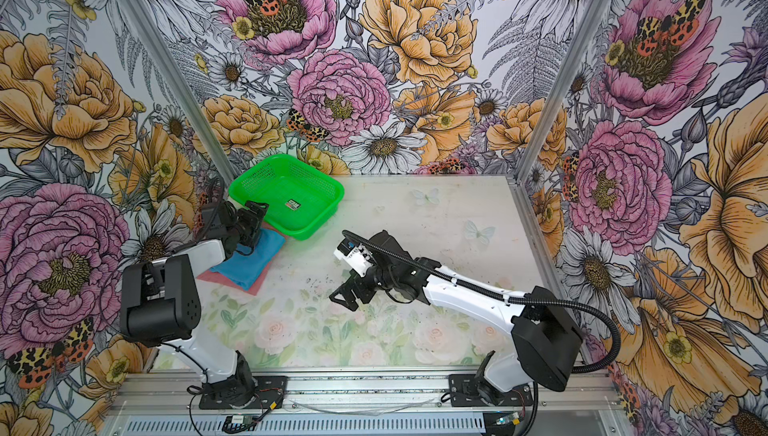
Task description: Fold and stack the t-shirts
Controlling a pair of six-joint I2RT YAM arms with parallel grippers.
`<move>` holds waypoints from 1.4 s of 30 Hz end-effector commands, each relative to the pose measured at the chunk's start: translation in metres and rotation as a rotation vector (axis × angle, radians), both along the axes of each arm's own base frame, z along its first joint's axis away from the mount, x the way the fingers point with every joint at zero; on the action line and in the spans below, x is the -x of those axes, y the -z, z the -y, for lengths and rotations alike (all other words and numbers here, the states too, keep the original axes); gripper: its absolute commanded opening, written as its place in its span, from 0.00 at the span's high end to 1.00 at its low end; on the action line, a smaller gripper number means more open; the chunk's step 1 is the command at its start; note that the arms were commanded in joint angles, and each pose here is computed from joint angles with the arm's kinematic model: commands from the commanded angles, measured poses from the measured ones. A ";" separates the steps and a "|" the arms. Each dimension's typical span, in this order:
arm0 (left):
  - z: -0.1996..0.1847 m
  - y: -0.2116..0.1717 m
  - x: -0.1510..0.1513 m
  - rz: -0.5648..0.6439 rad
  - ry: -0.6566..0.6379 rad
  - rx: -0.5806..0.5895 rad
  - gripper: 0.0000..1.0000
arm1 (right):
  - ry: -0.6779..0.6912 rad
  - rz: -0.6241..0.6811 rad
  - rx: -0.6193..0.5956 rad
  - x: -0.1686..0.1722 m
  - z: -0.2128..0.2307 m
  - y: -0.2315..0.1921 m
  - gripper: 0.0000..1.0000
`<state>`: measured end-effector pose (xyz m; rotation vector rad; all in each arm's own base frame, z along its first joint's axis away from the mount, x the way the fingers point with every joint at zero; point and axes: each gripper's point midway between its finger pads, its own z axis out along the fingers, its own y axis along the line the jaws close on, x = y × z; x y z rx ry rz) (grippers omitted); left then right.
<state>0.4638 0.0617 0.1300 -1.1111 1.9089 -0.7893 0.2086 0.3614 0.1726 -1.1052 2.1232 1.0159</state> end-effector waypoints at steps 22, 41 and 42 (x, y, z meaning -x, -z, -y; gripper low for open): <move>-0.085 -0.007 0.064 0.003 -0.236 -0.067 0.01 | -0.042 0.020 -0.018 0.008 -0.014 -0.022 0.01; 0.044 -0.152 0.084 0.178 0.217 -0.792 0.01 | 0.417 0.461 0.254 -0.065 0.086 -0.052 0.01; 0.054 -0.150 0.086 0.187 0.245 -0.834 0.01 | 0.490 0.504 0.302 -0.078 0.104 -0.053 0.01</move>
